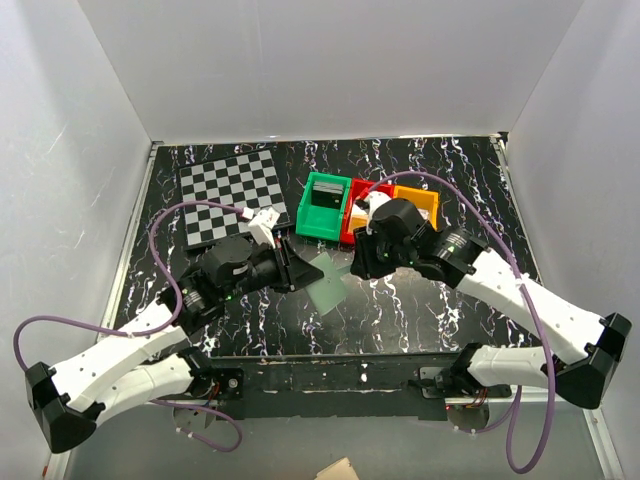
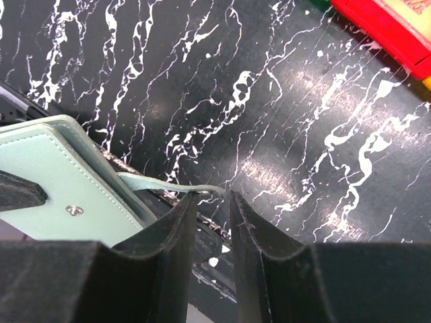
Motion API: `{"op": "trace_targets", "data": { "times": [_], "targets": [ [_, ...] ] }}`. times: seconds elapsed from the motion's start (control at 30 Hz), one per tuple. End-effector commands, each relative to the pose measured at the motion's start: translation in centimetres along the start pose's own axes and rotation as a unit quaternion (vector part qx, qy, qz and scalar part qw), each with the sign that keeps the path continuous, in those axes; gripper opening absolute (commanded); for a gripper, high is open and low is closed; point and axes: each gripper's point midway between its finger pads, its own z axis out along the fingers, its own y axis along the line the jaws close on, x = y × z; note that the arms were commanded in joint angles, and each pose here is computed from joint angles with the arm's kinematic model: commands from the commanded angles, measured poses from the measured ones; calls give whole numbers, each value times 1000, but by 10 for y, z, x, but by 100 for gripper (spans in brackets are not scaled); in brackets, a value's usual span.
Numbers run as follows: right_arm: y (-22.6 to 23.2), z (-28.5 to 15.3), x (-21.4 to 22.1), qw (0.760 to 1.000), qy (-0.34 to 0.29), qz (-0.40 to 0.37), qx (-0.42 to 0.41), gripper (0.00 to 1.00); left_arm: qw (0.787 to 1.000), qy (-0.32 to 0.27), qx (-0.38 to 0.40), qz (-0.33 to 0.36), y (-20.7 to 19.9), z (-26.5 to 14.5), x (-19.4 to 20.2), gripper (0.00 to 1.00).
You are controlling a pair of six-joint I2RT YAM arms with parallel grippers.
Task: Take the credit cards out of the card holder
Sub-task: Open the card holder.
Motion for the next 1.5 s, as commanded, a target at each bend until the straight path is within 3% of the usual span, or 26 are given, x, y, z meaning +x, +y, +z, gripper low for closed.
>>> {"op": "trace_targets", "data": {
  "times": [0.0,0.23,0.57,0.77,0.83,1.0,1.23,1.47],
  "targets": [
    [3,-11,-8,999,-29,25,-34,33,995,-15,85,41,-29,-10,-5,0],
    [17,-39,-15,991,-73,25,-107,45,978,-23,176,113,-52,-27,1,0],
    [13,-90,-24,983,-130,8,-129,53,922,-44,327,200,-88,-57,9,0],
    [25,-124,-37,964,-206,-12,-169,61,893,11,396,213,-89,-63,24,0],
    [32,-142,-41,956,-225,-24,-186,68,892,33,400,207,-87,-60,26,0],
    [65,-163,-34,945,-176,-54,-272,84,892,65,395,211,-81,-49,22,0],
    [78,-147,-21,940,-119,-52,-314,79,886,73,404,215,-89,-44,15,0],
    [74,-123,-11,958,-87,-63,-265,80,893,77,394,204,-89,-36,10,0]
  ]
}}
